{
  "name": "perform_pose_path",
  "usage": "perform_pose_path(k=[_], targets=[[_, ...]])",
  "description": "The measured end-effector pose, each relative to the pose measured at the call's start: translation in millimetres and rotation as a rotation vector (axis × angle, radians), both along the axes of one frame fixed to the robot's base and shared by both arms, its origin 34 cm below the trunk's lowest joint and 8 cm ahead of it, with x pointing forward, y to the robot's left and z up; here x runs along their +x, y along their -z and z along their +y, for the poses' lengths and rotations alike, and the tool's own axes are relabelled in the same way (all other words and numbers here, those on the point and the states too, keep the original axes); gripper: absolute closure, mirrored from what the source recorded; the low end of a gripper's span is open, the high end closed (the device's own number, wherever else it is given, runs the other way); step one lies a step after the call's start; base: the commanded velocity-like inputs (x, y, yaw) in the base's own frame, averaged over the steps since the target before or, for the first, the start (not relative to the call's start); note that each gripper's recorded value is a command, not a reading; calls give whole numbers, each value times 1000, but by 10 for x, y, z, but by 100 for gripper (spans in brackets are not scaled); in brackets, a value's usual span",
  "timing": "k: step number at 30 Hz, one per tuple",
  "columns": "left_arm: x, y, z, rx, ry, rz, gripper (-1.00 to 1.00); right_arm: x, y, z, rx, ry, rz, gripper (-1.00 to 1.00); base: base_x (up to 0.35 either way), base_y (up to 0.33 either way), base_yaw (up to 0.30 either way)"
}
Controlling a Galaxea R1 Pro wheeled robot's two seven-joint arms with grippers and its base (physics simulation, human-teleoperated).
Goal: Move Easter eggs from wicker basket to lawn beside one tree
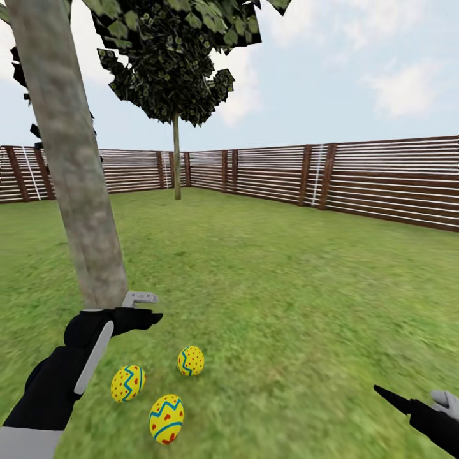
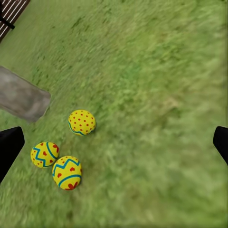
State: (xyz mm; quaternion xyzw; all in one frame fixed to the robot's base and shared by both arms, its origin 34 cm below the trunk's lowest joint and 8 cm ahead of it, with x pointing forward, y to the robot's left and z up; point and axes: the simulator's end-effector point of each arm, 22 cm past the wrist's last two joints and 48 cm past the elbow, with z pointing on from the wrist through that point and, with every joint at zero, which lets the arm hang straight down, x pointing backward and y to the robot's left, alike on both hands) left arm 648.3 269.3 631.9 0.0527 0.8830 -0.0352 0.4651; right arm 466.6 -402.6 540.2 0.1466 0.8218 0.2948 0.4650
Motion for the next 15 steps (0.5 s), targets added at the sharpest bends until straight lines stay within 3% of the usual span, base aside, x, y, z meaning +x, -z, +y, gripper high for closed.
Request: perform_pose_path(k=[10,15], targets=[[-75,-190,224,36,-22,-28,-100,-93,18,-2,19,9,1,-100,0,0,0],[-93,-126,282,38,-32,-5,-100,-142,148,-36,25,17,36,-100,0,0,0]])
